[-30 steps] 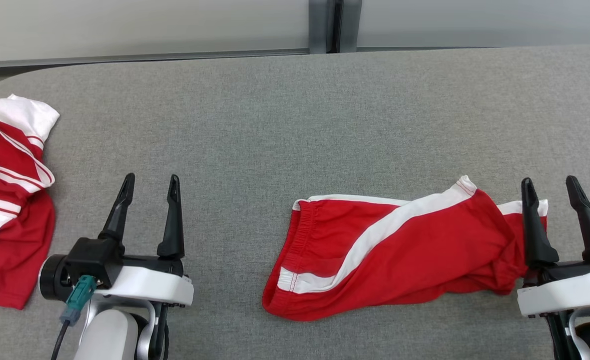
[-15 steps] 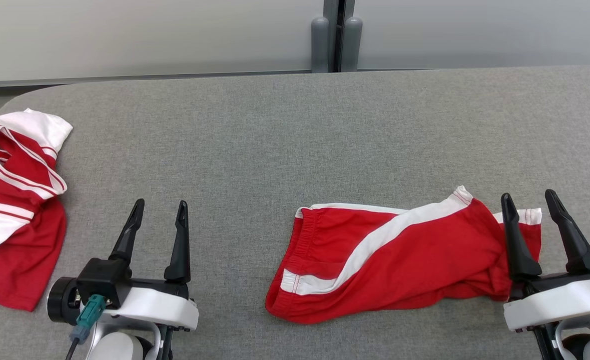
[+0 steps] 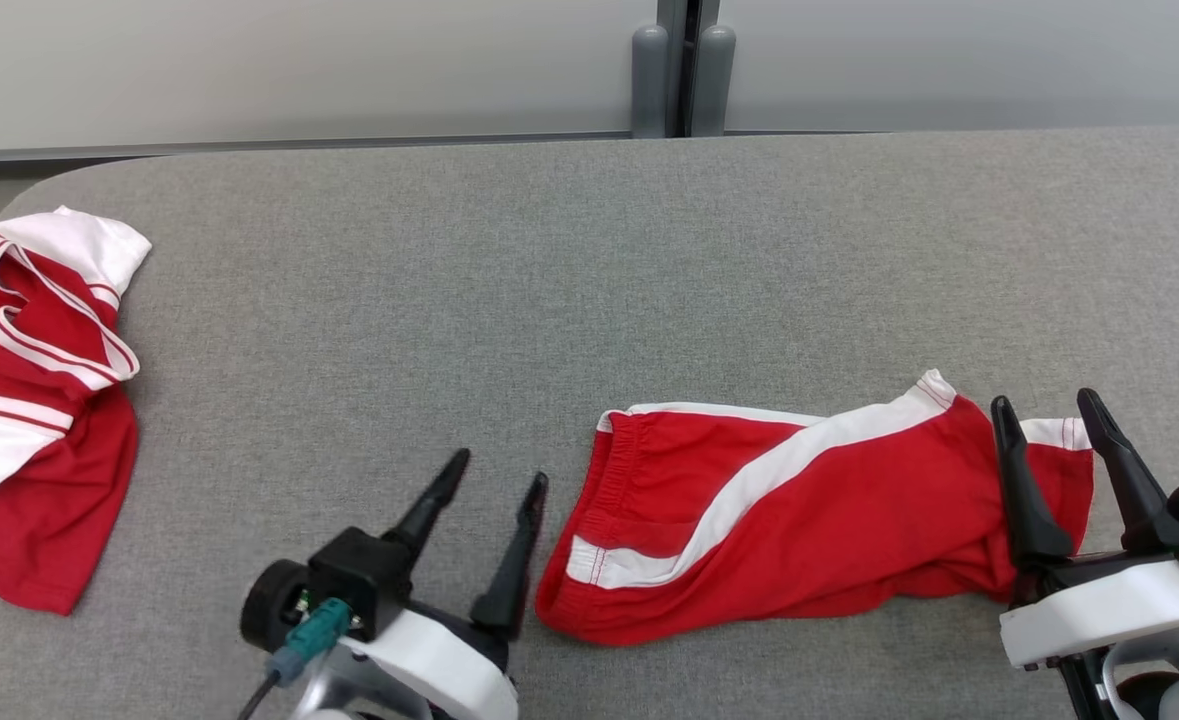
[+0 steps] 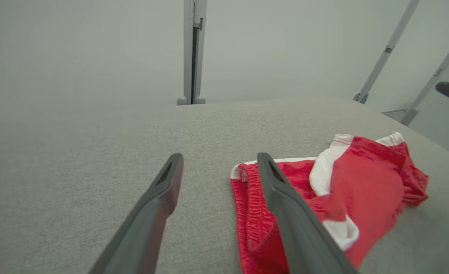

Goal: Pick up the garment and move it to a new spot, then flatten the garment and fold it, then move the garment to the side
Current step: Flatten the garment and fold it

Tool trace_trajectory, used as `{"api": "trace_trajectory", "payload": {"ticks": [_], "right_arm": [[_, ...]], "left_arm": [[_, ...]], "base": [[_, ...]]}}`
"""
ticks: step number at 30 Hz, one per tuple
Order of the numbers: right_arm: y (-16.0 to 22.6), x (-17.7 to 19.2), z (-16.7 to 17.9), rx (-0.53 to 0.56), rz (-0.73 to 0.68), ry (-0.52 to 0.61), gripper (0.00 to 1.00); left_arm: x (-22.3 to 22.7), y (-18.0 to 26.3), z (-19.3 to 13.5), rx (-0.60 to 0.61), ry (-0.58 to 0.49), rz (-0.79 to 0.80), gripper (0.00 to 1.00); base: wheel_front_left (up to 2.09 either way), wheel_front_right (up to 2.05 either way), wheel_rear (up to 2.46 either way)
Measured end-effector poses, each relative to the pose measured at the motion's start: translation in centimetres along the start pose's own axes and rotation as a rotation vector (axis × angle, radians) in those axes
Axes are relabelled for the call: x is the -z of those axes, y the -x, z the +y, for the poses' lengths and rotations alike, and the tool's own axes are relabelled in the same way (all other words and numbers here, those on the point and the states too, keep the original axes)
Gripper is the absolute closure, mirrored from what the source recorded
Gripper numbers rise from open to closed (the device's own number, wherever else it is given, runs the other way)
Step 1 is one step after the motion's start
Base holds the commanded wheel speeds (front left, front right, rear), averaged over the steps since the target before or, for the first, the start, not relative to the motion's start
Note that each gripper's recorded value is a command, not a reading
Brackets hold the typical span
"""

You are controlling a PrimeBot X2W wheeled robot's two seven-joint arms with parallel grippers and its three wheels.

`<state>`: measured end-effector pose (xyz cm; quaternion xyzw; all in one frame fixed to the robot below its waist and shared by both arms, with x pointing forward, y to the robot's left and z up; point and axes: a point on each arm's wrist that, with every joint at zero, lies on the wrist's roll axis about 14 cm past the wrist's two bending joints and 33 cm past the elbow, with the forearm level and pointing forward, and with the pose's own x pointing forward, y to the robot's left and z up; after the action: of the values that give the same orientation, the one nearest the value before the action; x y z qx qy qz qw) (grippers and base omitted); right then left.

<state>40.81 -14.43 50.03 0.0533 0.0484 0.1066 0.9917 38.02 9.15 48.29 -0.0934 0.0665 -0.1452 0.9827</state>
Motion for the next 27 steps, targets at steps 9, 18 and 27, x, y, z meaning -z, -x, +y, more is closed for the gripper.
{"api": "trace_trajectory", "payload": {"ticks": [9, 18, 27], "right_arm": [[-0.5, 1.2, -0.1, 0.001, 0.033, -0.016, 0.00], [-0.5, 2.2, -1.0, 0.024, 0.066, -0.028, 0.00], [-3.1, 3.8, -2.3, 0.002, 0.159, -0.002, 0.00]], "left_arm": [[4.0, 1.3, -4.9, 0.159, 0.105, 0.217, 0.00], [5.1, 1.3, -4.7, 0.160, 0.117, 0.259, 1.00], [4.9, 0.1, -3.7, 0.143, 0.104, 0.240, 1.00]], "base": [[0.00, 0.00, 0.00], [0.00, 0.00, 0.00], [0.00, 0.00, 0.00]]}}
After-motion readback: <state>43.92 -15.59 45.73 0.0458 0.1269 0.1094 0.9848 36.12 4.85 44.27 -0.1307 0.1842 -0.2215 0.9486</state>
